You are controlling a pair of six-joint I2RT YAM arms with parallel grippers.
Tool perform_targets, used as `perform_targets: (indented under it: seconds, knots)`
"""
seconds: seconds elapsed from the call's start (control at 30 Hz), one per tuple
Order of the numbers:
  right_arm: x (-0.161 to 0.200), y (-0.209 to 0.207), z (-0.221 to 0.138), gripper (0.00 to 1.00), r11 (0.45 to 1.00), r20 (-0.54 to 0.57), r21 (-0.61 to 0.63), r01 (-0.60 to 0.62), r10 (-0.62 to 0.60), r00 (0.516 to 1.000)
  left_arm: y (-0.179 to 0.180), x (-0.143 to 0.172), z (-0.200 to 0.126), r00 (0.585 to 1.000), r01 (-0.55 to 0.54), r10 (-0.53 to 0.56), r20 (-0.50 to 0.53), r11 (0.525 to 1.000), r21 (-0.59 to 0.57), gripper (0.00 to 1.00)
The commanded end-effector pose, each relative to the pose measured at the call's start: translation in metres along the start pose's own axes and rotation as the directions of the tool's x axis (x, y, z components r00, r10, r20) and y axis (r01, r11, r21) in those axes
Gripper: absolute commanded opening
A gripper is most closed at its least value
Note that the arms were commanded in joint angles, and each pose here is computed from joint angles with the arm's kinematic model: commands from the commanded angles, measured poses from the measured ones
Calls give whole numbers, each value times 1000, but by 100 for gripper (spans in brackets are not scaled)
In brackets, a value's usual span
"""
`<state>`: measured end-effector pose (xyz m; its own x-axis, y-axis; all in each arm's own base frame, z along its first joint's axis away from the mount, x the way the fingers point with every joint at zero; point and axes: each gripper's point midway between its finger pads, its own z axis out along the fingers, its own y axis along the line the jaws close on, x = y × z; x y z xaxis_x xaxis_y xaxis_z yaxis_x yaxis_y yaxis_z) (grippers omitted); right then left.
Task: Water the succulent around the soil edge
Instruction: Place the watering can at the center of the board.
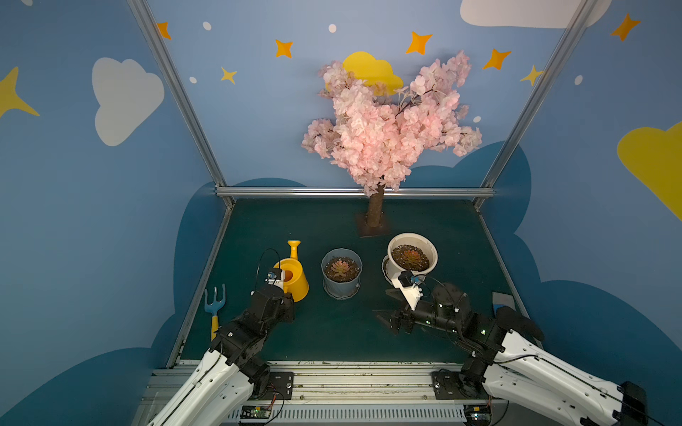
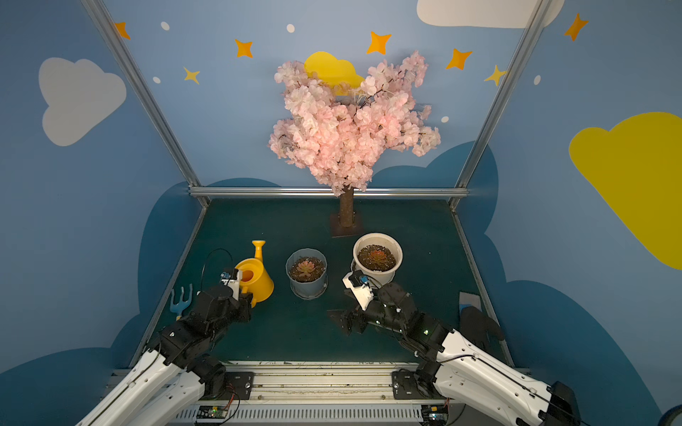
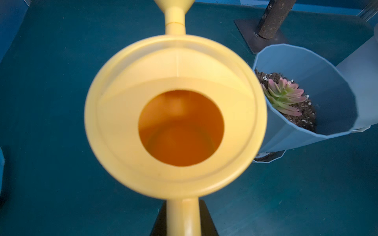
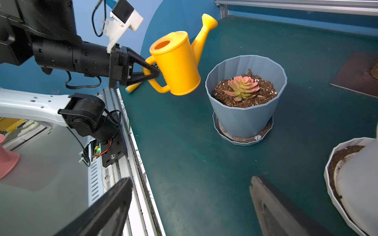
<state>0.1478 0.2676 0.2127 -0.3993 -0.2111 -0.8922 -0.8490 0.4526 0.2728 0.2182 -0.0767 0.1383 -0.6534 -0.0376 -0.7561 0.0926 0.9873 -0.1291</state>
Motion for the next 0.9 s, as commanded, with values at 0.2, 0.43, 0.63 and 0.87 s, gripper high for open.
perform_targets:
  seconds: [0.2, 0.43, 0.63, 0.87]
  knots:
    - [-4, 3, -3, 95, 1000, 25, -7, 20, -20, 999, -8, 8, 21, 998, 44, -46, 40, 998, 42, 3]
    - [-1, 2, -2, 95, 1000, 15, 2, 19, -19, 1000, -7, 22, 33, 1000, 10, -10, -16, 1000, 16, 3]
    - [0, 0, -1, 95, 1000, 10, 9, 20, -20, 1000, -6, 21, 32, 1000, 10, -10, -12, 1000, 5, 25]
    - [-1, -1, -1, 95, 1000, 13, 17, 23, -23, 1000, -6, 17, 25, 1000, 14, -14, -1, 1000, 1, 54]
